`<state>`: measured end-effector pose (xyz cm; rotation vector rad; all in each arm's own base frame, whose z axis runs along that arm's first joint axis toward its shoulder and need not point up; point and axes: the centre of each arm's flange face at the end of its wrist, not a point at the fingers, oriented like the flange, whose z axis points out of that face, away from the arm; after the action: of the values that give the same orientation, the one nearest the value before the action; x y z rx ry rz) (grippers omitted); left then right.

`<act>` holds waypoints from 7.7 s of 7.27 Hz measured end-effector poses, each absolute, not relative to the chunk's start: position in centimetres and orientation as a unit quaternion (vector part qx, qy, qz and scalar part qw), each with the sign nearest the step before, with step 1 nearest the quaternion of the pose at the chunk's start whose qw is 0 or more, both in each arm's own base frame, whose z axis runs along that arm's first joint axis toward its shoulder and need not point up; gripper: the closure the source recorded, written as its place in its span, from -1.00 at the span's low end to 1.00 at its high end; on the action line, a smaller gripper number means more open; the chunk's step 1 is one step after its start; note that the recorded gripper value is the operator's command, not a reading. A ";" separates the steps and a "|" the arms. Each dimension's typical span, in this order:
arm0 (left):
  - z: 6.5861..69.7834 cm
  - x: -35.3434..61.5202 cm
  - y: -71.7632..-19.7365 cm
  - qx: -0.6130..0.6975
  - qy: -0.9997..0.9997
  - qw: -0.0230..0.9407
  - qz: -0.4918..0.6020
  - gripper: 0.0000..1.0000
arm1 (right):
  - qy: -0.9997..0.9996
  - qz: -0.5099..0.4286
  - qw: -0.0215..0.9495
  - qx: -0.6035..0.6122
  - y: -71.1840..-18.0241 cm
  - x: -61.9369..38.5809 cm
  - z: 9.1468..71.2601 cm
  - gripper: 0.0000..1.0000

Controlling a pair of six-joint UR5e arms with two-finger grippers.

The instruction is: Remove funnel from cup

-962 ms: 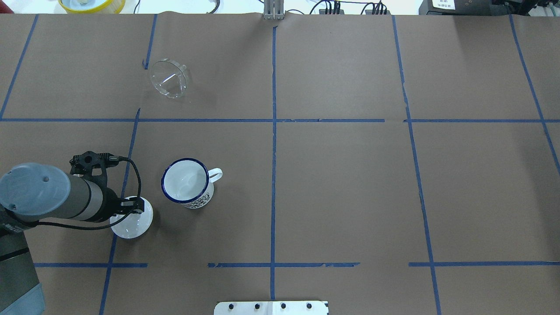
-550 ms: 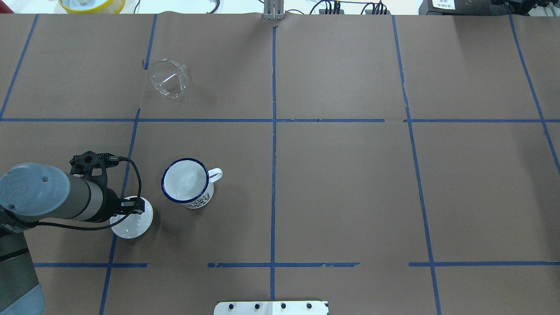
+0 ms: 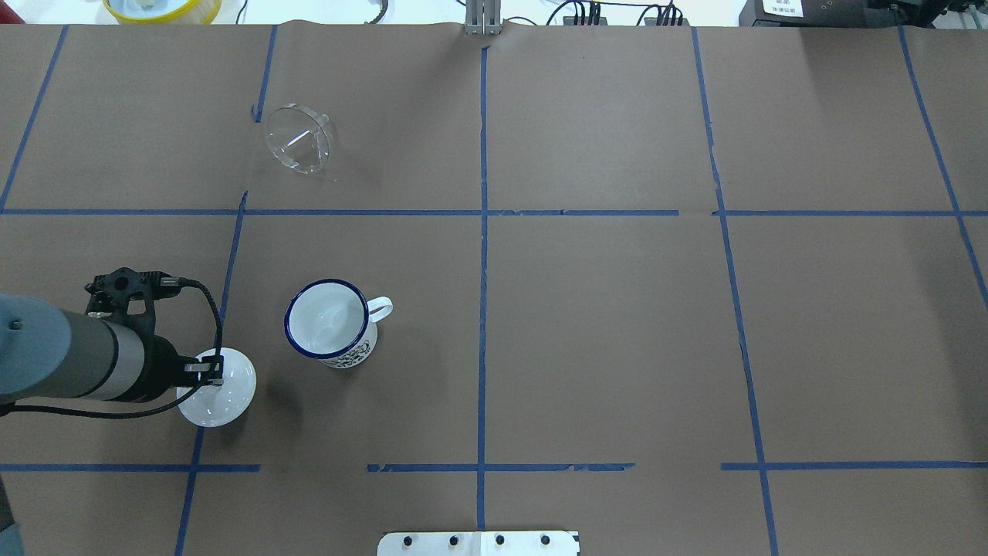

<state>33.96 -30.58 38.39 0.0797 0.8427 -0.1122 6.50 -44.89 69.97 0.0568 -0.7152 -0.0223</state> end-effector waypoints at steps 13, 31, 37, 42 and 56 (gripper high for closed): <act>21.9 41.7 -42.2 -0.003 0.384 0.918 -0.104 1.00 | -0.350 -0.011 0.936 0.028 -44.9 6.5 70.0 -1.00; 23.1 42.7 -39.9 -0.017 0.379 0.920 -0.095 1.00 | -0.350 -0.011 0.936 0.028 -44.9 6.5 70.0 -1.00; 23.3 42.8 -39.9 -0.018 0.377 0.921 -0.095 -0.45 | -0.350 -0.011 0.936 0.028 -44.9 6.5 70.0 -1.00; 23.2 37.7 -40.7 0.029 0.391 0.919 -0.052 -1.00 | -0.350 -0.011 0.936 0.028 -44.9 6.5 70.0 -1.00; 64.1 -6.0 -45.9 0.048 0.357 0.926 0.111 -1.00 | -0.350 -0.011 0.936 0.028 -44.9 6.5 70.0 -1.00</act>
<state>-6.01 -45.94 64.10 0.0984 0.7310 0.2268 6.50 -44.89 69.97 0.0569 -0.7152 -0.0223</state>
